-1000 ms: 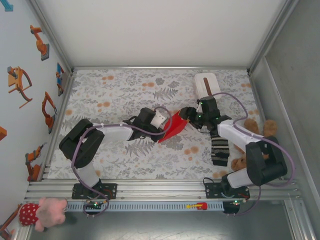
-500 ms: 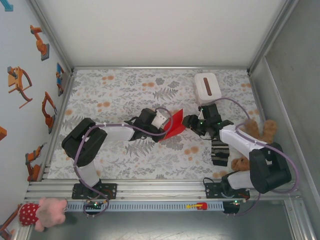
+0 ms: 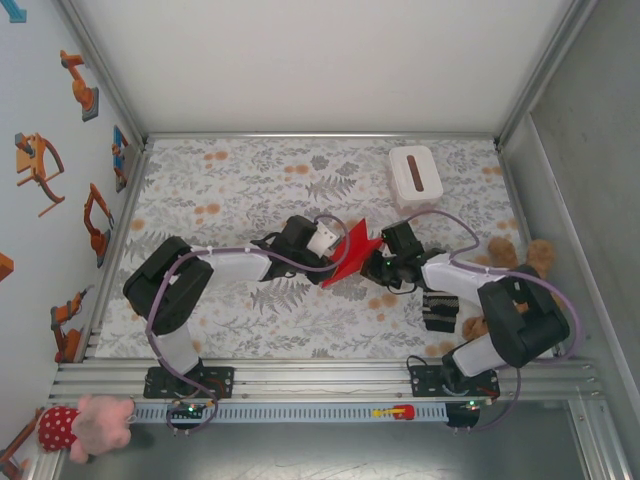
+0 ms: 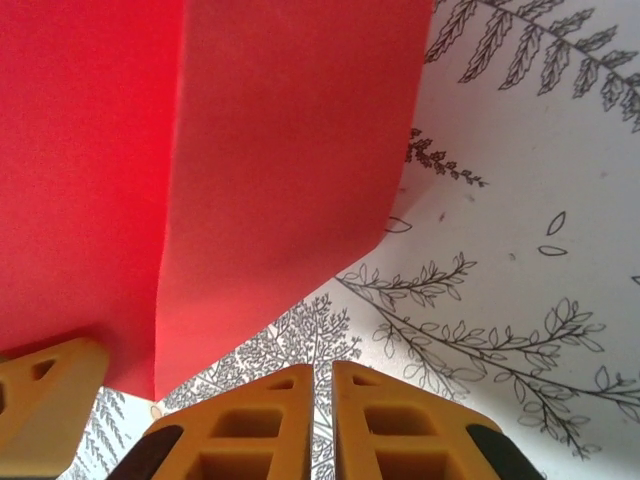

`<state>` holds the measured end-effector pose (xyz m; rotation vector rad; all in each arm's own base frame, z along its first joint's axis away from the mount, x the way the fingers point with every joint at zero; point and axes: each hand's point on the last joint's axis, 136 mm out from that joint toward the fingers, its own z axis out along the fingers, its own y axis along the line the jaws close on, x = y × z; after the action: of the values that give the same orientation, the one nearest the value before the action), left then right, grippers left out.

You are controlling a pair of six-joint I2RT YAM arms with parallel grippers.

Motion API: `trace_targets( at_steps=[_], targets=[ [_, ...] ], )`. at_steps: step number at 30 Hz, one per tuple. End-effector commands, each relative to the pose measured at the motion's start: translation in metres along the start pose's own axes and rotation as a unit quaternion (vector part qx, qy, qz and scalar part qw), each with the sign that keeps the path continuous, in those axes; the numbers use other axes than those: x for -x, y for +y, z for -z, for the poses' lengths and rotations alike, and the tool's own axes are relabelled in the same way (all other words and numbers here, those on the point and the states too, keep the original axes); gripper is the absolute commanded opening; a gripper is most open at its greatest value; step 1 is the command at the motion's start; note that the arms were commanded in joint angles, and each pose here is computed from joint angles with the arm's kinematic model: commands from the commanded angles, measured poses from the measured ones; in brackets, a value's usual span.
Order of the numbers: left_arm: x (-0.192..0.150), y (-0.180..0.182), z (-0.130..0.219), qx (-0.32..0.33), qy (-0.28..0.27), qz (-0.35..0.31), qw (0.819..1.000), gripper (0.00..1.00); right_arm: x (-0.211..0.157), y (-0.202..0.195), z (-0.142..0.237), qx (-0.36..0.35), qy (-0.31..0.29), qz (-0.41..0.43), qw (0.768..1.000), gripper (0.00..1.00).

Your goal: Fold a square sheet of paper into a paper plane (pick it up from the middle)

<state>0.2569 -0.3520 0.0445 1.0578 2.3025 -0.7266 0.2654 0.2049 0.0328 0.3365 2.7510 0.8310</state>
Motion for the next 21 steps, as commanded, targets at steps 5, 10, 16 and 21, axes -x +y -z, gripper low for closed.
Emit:
trace_targets(
  at_steps=[5,10,16,21],
  targets=[
    [0.025,-0.004,0.009,0.002,-0.02,-0.01,1.0,0.16,0.012,-0.001,-0.011,-0.003,-0.026,0.003,1.0,0.11],
    [0.031,-0.003,0.011,0.006,-0.028,-0.01,1.0,0.08,0.017,-0.002,-0.023,-0.006,-0.025,0.005,1.0,0.09],
    [0.042,-0.004,0.025,0.016,-0.042,-0.024,0.999,0.06,0.029,0.013,-0.032,0.023,-0.036,0.011,0.999,0.06],
    [0.045,-0.005,0.034,0.022,-0.045,-0.033,0.998,0.05,0.042,0.031,-0.038,0.053,-0.046,0.017,0.997,0.04]
  ],
)
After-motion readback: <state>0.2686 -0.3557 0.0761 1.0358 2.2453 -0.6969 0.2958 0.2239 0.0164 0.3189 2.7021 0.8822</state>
